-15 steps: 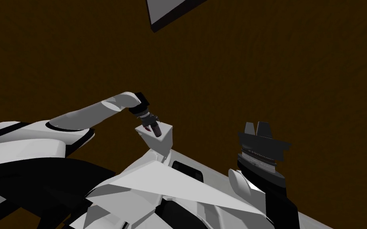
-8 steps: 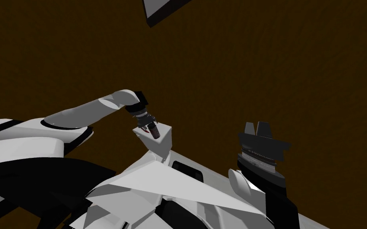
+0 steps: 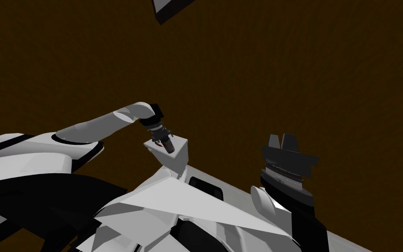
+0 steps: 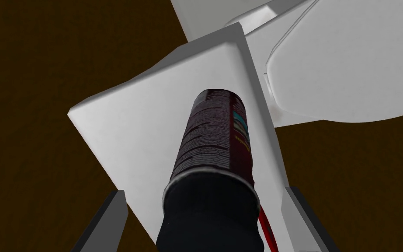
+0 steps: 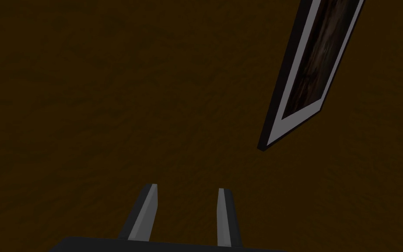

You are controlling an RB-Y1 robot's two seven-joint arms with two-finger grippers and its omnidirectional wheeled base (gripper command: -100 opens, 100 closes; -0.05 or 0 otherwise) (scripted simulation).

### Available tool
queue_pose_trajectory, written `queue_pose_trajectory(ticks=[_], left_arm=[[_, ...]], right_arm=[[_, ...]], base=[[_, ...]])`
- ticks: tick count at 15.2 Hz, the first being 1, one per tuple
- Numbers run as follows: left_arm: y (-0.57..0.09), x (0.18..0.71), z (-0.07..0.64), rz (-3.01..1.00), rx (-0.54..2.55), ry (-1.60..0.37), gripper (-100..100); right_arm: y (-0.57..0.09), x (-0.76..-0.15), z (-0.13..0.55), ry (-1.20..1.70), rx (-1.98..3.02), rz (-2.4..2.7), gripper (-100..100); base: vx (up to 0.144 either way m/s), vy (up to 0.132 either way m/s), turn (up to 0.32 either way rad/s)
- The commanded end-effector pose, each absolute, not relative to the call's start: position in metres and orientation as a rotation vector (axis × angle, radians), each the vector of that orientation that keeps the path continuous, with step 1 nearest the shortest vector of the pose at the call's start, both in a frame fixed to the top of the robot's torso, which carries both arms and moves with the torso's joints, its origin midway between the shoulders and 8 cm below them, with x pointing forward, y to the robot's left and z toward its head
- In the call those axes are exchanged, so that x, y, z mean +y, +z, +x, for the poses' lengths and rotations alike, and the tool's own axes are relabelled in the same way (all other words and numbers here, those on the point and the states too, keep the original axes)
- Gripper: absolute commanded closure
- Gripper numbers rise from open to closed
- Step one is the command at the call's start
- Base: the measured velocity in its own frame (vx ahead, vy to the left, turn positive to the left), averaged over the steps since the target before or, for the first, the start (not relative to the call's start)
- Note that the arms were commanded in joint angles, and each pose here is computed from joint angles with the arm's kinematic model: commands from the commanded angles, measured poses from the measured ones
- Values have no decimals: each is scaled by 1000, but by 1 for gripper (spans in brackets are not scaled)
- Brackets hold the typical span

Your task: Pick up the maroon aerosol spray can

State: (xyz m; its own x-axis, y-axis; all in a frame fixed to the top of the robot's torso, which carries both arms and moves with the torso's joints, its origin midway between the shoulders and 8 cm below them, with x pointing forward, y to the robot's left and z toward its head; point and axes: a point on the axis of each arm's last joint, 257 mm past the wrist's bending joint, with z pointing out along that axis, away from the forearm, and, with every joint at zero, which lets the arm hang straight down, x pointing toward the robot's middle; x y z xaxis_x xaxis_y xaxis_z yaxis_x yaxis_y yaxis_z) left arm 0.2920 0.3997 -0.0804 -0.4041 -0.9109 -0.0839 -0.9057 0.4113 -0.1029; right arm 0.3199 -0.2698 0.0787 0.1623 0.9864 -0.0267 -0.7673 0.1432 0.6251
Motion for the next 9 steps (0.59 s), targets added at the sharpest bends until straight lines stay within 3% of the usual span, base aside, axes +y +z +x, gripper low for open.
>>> queue_pose_trajectory(ticks=[1,9], left_arm=[[-80,400,292,-1638,2530,-62,100],[-69,396,288,-1629,2539,-62,100]], right_arm=[[79,-270,320,1341,495,540,0],[79,-270,320,1341,495,540,0]], base=[[-10,0,-1],[15,1,25]])
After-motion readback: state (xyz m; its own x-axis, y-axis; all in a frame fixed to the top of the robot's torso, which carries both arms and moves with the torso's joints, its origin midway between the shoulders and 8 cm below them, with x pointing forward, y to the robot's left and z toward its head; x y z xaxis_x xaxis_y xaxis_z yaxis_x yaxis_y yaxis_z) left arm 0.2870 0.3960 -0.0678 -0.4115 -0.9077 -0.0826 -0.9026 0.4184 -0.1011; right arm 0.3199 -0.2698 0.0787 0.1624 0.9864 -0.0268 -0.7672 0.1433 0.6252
